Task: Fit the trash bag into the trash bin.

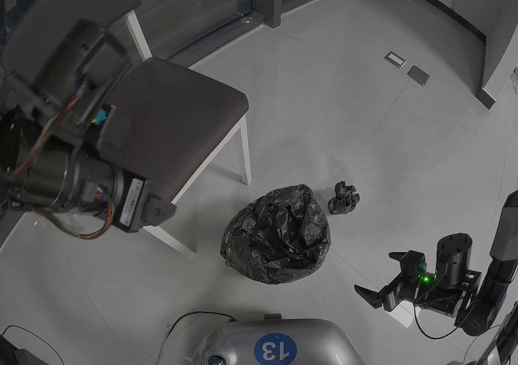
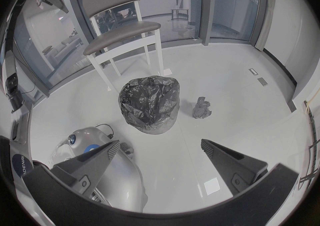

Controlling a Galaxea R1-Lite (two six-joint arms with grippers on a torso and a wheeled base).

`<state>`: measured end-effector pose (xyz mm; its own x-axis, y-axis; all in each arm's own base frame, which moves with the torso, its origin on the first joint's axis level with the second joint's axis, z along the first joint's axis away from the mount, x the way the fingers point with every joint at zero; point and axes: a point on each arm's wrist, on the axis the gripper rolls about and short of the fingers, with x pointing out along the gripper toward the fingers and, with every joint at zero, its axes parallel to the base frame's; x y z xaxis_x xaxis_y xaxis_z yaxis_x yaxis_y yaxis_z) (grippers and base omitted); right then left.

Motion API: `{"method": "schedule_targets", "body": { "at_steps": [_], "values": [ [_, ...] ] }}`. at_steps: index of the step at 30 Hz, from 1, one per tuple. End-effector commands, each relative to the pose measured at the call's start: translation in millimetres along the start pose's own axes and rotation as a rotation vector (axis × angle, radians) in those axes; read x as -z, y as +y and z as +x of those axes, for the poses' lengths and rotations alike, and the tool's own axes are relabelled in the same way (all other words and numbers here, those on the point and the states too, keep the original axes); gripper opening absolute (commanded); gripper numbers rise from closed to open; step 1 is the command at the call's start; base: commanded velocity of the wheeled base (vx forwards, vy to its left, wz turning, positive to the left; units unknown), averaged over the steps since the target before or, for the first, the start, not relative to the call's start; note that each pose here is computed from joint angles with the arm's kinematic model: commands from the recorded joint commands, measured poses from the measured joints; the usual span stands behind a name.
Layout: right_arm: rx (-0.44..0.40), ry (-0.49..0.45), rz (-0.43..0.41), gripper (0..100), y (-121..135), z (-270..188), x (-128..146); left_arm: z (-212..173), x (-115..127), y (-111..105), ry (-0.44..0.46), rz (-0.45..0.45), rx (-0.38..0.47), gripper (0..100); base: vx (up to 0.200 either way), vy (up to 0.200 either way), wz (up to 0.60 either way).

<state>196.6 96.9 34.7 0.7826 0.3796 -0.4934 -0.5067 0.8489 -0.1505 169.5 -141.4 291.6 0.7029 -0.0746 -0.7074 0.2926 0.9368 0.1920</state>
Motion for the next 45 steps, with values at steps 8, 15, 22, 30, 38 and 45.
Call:
{"method": "schedule_targets", "body": {
  "at_steps": [8, 15, 22, 30, 38, 45],
  "values": [
    [0.006, 0.030, 0.023, 100, 2, 5, 6, -36, 257, 69, -0.452, -0.555, -0.597, 100, 0.000, 0.000, 0.00],
    [0.058, 0.021, 0.059, 100, 1, 6, 4, -31, 324, 39, -0.363, -0.648, -0.747, 100, 0.000, 0.000, 0.00],
    [0.084, -0.135, 0.076, 100, -1, 10, -14, -25, 325, 37, -0.455, -0.432, -0.302, 100, 0.000, 0.000, 0.00],
    [0.148, -0.166, 0.112, 100, -2, -5, -19, -26, 327, 29, -0.513, -0.290, -0.126, 100, 0.000, 0.000, 0.00],
    [0.176, -0.148, 0.152, 100, -3, -7, -16, -25, 328, 30, -0.503, -0.294, -0.179, 100, 0.000, 0.000, 0.00],
    [0.185, -0.143, 0.163, 100, -5, -7, -15, -25, 327, 30, -0.509, -0.302, -0.165, 100, 0.000, -0.029, 0.00]
  ]
}}
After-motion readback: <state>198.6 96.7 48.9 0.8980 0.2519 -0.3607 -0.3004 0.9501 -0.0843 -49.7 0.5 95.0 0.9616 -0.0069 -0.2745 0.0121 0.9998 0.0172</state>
